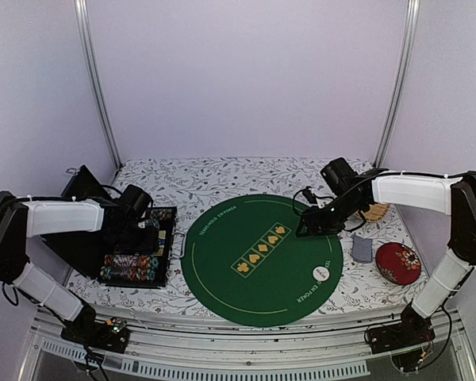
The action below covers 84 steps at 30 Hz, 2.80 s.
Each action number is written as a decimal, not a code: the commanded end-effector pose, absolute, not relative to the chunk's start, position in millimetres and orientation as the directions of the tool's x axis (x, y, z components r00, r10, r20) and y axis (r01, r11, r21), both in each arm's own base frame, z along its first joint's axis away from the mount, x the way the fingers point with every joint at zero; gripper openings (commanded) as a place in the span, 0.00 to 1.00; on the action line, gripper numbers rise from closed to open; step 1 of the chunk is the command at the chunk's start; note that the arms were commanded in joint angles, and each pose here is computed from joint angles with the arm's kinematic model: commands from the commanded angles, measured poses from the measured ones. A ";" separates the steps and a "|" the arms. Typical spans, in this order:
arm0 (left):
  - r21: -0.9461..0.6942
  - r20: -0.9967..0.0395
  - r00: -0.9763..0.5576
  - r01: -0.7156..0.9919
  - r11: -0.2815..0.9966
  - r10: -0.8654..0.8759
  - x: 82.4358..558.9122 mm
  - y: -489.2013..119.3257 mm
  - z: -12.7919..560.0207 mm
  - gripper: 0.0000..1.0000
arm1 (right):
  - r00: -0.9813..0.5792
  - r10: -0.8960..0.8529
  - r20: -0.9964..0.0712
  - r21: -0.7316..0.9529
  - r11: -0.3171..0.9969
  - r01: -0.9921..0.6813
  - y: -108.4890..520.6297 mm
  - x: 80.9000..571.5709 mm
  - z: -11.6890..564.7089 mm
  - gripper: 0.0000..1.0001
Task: Distribute texas hold em gaming equipment
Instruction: Adjust the small blind button in the poker case.
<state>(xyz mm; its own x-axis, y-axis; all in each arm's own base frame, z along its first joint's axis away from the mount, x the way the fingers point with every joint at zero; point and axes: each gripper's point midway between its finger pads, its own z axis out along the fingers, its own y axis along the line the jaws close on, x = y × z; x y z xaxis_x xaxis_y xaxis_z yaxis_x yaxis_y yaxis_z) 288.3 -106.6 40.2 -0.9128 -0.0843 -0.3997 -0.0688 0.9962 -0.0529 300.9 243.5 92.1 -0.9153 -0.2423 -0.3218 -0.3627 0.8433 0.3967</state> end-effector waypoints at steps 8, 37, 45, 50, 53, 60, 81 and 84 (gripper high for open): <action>0.033 -0.374 -0.927 -0.036 0.999 -0.021 286.2 -109.1 27.9 0.61 | -0.913 -0.262 -0.312 0.401 0.835 -0.377 245.7 297.1 83.8 0.67; -0.039 -0.413 -0.910 0.041 0.998 0.021 287.0 -136.3 59.0 0.15 | -0.909 -0.267 -0.319 0.396 0.834 -0.384 247.0 299.8 92.7 0.66; -0.065 -0.418 -0.908 0.066 0.996 0.033 287.0 -145.5 65.1 0.17 | -0.908 -0.267 -0.322 0.397 0.833 -0.386 247.8 300.5 95.0 0.66; -0.065 -0.418 -0.908 0.072 0.995 0.039 287.1 -146.9 65.3 0.17 | -0.907 -0.269 -0.324 0.395 0.833 -0.388 248.3 301.2 96.5 0.66; -0.068 -0.417 -0.908 0.077 0.995 0.042 287.1 -147.9 65.4 0.16 | -0.905 -0.270 -0.328 0.393 0.832 -0.391 248.4 302.4 98.0 0.66; -0.066 -0.420 -0.906 0.093 0.993 0.057 288.3 -150.0 66.8 0.00 | -0.901 -0.276 -0.334 0.387 0.832 -0.398 248.8 304.5 102.4 0.66; 0.452 -0.429 -0.875 0.008 0.892 0.225 308.4 -93.0 75.1 0.00 | -0.897 -0.288 -0.336 0.412 0.811 -0.415 262.3 301.2 104.0 0.65; 0.525 -0.375 -0.887 0.037 0.850 0.270 309.9 -97.0 58.4 0.00 | -0.897 -0.288 -0.335 0.414 0.810 -0.415 263.9 300.6 103.3 0.65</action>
<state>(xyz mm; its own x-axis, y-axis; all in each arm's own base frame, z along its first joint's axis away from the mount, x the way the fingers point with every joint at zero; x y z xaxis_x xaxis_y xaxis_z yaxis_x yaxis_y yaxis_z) 310.5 -102.1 70.7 -0.8781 0.1859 -0.4410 0.0100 0.9284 0.3715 296.6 254.5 100.8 -0.9008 -0.2867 -0.3262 -0.4064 0.8212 0.4005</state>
